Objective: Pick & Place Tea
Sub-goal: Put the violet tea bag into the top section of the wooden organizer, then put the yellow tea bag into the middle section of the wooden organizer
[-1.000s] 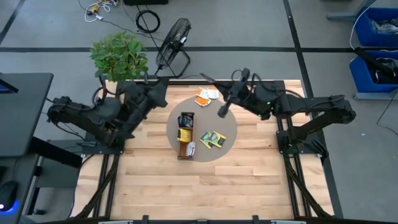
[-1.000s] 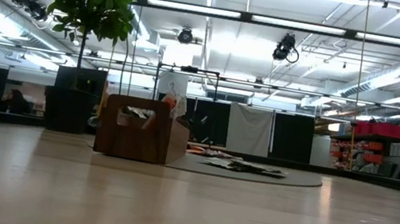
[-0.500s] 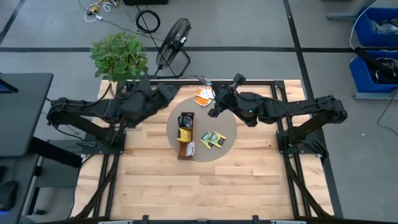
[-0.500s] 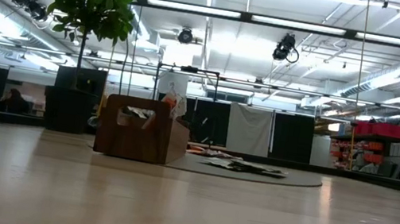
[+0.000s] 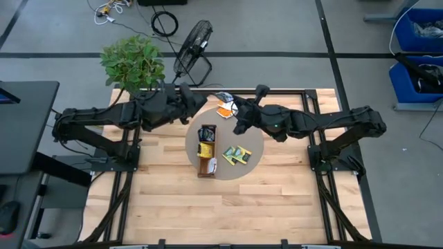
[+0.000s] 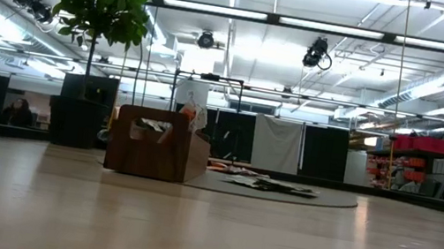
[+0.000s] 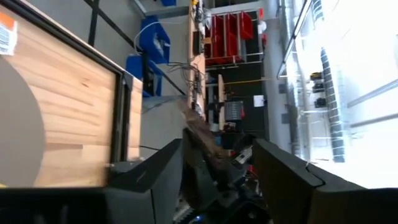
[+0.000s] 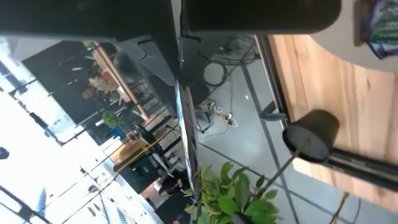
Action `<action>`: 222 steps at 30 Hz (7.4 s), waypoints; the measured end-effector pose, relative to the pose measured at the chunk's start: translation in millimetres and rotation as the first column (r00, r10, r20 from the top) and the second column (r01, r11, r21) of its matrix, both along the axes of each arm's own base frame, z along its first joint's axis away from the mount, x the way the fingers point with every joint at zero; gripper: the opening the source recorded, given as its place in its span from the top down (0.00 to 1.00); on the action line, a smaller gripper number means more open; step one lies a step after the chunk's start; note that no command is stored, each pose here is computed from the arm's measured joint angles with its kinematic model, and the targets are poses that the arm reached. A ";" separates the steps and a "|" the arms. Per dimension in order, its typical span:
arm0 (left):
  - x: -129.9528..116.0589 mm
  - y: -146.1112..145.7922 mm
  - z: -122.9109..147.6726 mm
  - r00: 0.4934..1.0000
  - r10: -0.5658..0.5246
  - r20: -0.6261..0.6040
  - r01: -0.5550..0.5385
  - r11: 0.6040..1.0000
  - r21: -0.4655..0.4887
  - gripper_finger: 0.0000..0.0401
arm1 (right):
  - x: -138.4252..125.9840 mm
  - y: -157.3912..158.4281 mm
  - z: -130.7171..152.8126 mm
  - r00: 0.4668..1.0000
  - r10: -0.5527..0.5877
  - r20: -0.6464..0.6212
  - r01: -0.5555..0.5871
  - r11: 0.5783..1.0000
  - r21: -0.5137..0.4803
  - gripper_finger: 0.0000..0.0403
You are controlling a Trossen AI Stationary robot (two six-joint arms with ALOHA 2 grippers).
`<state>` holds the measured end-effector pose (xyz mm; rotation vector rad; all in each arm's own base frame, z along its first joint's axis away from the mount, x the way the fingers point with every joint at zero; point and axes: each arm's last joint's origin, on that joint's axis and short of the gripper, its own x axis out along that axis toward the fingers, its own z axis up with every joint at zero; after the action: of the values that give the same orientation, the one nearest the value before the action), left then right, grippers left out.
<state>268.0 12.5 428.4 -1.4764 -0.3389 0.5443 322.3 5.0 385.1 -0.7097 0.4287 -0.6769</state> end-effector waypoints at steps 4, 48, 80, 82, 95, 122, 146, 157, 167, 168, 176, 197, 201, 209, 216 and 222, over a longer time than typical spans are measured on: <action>6.0 2.5 -4.5 1.000 -0.017 -0.015 0.017 1.000 -0.007 0.47 | 5.7 0.1 -6.5 0.999 0.004 -0.049 -0.006 1.000 -0.029 1.00; 26.4 9.7 -21.3 0.994 -0.023 -0.111 0.027 0.999 0.044 0.99 | 11.2 -7.7 -15.4 0.998 0.000 -0.065 0.001 1.000 0.009 1.00; 0.6 17.6 -35.7 0.845 -0.160 -0.511 0.278 0.946 0.163 1.00 | -20.4 9.8 2.7 0.999 -0.032 0.037 0.026 0.991 0.131 0.52; 0.0 20.1 -40.8 0.806 -0.214 -0.551 0.336 0.933 0.130 1.00 | -21.3 9.7 1.2 0.998 -0.042 0.049 0.034 0.986 0.163 0.52; 20.0 42.7 -90.0 0.552 -0.364 -0.750 0.464 0.882 -0.086 1.00 | -25.9 18.3 -8.3 0.997 -0.054 0.062 0.033 0.956 0.291 0.54; 75.5 74.1 -197.5 0.283 -0.456 -0.844 0.353 0.867 -0.350 1.00 | -32.7 25.8 -20.4 0.996 -0.075 0.041 0.050 0.900 0.433 0.54; 76.6 82.6 -196.2 0.334 -0.478 -0.812 0.346 0.864 -0.366 1.00 | -32.0 26.3 -20.4 0.997 -0.060 0.048 0.032 0.892 0.451 0.54; 78.0 80.5 -195.9 0.336 -0.483 -0.809 0.361 0.859 -0.363 1.00 | -31.9 26.3 -20.5 0.997 -0.060 0.049 0.032 0.891 0.452 0.54; 84.0 79.0 -211.1 0.290 -0.500 -0.816 0.365 0.846 -0.388 1.00 | -31.8 26.4 -20.5 0.996 -0.066 0.059 0.030 0.885 0.465 0.54; 85.8 78.8 -212.1 0.298 -0.499 -0.814 0.368 0.847 -0.384 1.00 | -31.7 26.4 -20.4 0.996 -0.066 0.061 0.030 0.885 0.465 0.54; 90.7 80.1 -220.8 0.302 -0.493 -0.816 0.350 0.853 -0.386 1.00 | -31.0 26.7 -20.1 0.996 -0.058 0.066 0.020 0.883 0.468 0.54; 90.4 81.2 -218.8 0.314 -0.469 -0.826 0.342 0.867 -0.362 0.74 | -31.7 26.6 -21.1 0.997 -0.057 0.052 0.027 0.885 0.465 0.54; 87.8 80.0 -211.6 0.309 -0.466 -0.829 0.374 0.861 -0.344 0.66 | -31.8 26.6 -21.2 0.997 -0.057 0.050 0.028 0.885 0.465 0.54; 69.5 75.2 -165.5 0.383 -0.379 -0.842 0.430 0.880 -0.201 0.57 | -32.5 27.2 -23.4 0.999 -0.029 0.025 0.014 0.876 0.483 0.54; 44.7 56.6 -115.4 0.483 -0.301 -0.822 0.484 0.874 -0.035 0.56 | -36.1 18.3 -36.8 0.998 -0.046 -0.040 0.061 0.767 0.639 0.53; 28.4 23.2 -86.9 0.539 -0.260 -0.801 0.527 0.846 0.079 0.55 | -32.9 11.0 -76.7 0.992 0.060 -0.107 0.042 0.653 0.756 0.45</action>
<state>296.4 35.7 341.5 -0.8356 0.5837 0.6545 289.4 16.0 308.4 0.0638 0.7640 -0.3762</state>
